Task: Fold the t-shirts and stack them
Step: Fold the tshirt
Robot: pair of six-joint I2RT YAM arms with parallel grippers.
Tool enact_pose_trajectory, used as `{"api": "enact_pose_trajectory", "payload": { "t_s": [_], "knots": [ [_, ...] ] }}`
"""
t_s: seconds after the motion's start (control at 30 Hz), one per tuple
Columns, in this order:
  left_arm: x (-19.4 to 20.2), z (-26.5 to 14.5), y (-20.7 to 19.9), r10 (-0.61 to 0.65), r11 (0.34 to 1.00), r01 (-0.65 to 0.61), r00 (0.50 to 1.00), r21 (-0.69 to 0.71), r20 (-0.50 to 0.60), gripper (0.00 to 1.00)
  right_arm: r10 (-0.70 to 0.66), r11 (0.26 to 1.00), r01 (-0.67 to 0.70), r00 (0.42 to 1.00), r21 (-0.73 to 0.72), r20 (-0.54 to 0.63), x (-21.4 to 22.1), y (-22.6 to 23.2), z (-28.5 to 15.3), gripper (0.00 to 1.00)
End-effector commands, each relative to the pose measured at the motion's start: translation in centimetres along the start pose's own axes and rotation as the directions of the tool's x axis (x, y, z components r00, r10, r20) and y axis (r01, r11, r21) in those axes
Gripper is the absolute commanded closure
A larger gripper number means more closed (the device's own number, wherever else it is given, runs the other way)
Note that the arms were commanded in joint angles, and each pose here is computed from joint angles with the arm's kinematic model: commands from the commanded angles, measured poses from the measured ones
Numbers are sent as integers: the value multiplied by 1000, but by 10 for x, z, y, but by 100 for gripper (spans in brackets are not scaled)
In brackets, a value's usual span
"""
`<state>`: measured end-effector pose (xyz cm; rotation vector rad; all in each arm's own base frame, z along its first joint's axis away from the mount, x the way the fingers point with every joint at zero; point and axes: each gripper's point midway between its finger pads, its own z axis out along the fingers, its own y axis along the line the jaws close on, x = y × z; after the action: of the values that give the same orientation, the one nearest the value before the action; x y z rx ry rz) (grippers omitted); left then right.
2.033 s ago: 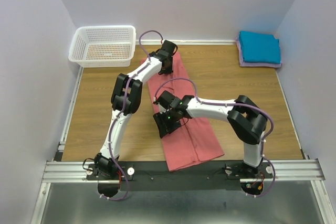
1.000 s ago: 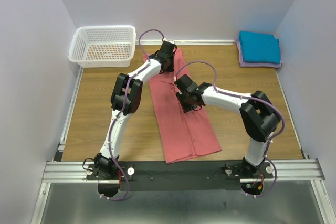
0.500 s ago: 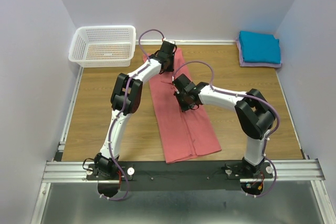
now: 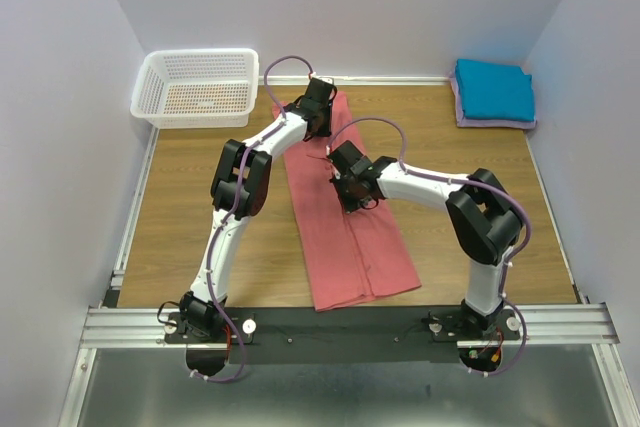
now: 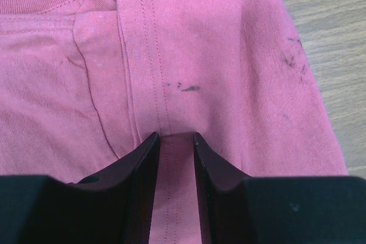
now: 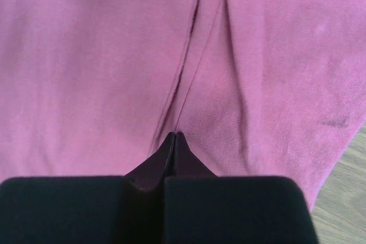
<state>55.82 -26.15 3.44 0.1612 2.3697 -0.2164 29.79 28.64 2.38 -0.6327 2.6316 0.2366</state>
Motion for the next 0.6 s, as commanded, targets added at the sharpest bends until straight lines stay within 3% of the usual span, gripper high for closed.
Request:
{"api": "enact_pose_trajectory", "payload": {
  "t_s": [0.0, 0.37, 0.5, 0.57],
  "knots": [
    [49, 19, 9, -3, 1000, 1, 991, -18, -132, 61, -11, 995, 13, 1000, -97, 19, -4, 17, -16, 99],
    [49, 20, 10, -17, 1000, 13, 991, -24, -135, 61, -13, 981, 1, 998, -193, -61, 16, 33, -7, 98],
    [49, 19, 9, -23, 1000, 20, 991, -21, -135, 61, -12, 978, -8, 995, -209, -95, 24, 36, 0, 93],
    [49, 20, 8, -20, 1000, 18, 991, -19, -135, 61, -8, 978, -9, 997, -209, -82, 21, 37, -4, 80]
  ]
}}
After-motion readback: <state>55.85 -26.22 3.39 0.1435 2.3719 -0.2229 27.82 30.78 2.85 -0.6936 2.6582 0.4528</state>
